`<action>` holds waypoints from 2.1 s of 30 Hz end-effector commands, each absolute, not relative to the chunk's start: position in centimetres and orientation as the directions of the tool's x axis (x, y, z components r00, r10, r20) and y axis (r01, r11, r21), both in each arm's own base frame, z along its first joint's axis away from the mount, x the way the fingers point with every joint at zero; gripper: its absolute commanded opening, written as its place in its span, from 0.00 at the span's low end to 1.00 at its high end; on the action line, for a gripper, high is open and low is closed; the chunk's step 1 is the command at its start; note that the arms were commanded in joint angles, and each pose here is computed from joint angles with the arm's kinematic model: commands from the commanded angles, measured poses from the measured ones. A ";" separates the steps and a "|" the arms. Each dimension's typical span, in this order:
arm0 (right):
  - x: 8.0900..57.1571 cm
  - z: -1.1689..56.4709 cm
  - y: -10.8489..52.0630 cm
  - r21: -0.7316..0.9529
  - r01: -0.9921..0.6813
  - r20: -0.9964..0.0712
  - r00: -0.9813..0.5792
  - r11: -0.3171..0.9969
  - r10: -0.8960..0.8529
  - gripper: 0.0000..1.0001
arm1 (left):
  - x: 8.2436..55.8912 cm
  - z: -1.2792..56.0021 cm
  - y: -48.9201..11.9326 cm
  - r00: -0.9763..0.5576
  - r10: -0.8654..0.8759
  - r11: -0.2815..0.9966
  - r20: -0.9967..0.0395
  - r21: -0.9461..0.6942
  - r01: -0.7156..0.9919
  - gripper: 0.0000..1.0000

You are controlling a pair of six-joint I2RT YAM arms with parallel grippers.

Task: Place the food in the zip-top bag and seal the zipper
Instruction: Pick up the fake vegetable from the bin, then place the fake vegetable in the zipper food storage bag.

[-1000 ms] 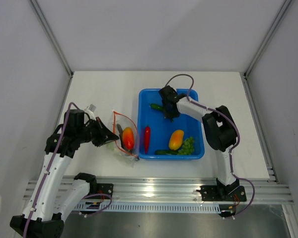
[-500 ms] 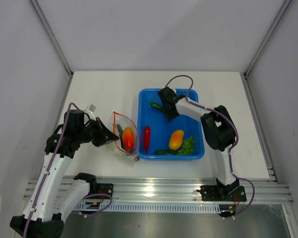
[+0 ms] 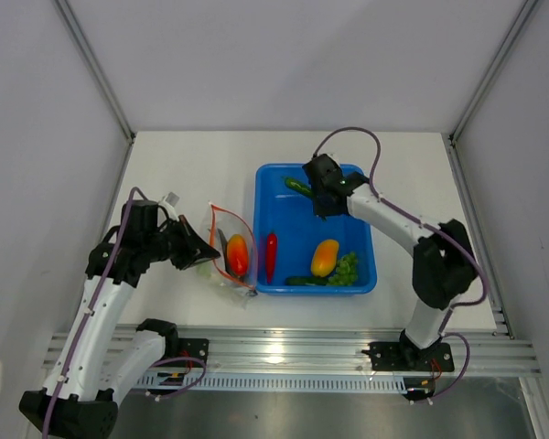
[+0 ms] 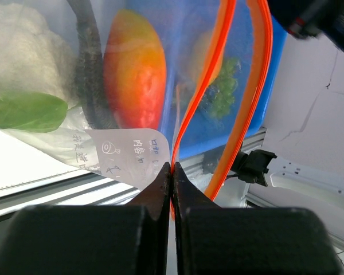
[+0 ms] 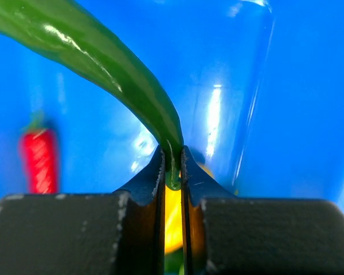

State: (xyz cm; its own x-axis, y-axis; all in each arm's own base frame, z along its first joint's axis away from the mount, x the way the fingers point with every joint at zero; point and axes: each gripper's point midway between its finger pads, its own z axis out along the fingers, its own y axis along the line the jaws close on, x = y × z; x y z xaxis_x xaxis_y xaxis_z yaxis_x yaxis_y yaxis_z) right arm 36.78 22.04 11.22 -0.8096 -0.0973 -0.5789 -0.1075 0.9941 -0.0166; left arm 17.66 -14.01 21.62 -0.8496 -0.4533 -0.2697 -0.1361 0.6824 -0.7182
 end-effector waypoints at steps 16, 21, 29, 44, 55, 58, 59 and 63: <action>29.3 30.4 27.8 -0.434 -0.304 -0.841 -0.201 0.848 -0.502 0.00 | 19.3 23.5 -14.4 -0.840 -0.456 0.666 -0.294 -0.739 -0.103 0.00; 28.5 30.1 28.5 -0.613 -0.277 -0.737 -0.140 0.740 -0.662 0.00 | 19.4 23.6 -14.5 -0.839 -0.460 0.663 -0.291 -0.741 -0.107 0.01; 26.0 30.0 30.7 -0.727 -0.301 -0.636 -0.044 0.617 -0.770 0.00 | 19.8 24.4 -14.6 -0.835 -0.466 0.657 -0.294 -0.747 -0.104 0.01; 23.8 28.9 34.4 -0.815 -0.346 -0.508 0.043 0.464 -0.860 0.00 | 19.4 25.1 -14.6 -0.837 -0.461 0.652 -0.296 -0.753 -0.092 0.01; 23.4 27.7 38.2 -0.818 -0.393 -0.487 0.083 0.421 -0.869 0.11 | 18.9 25.3 -14.7 -0.838 -0.454 0.648 -0.304 -0.758 -0.076 0.01; 23.3 27.5 39.3 -0.815 -0.399 -0.490 0.090 0.420 -0.867 0.32 | 18.7 25.4 -14.7 -0.837 -0.453 0.647 -0.307 -0.759 -0.072 0.01; 23.3 27.5 39.5 -0.812 -0.402 -0.494 0.089 0.423 -0.865 0.34 | 18.6 25.4 -14.7 -0.838 -0.453 0.646 -0.305 -0.760 -0.073 0.01; 22.3 27.7 41.5 -0.720 -0.514 -0.580 0.077 0.466 -0.811 0.61 | 18.4 25.3 -14.6 -0.837 -0.453 0.648 -0.306 -0.758 -0.074 0.00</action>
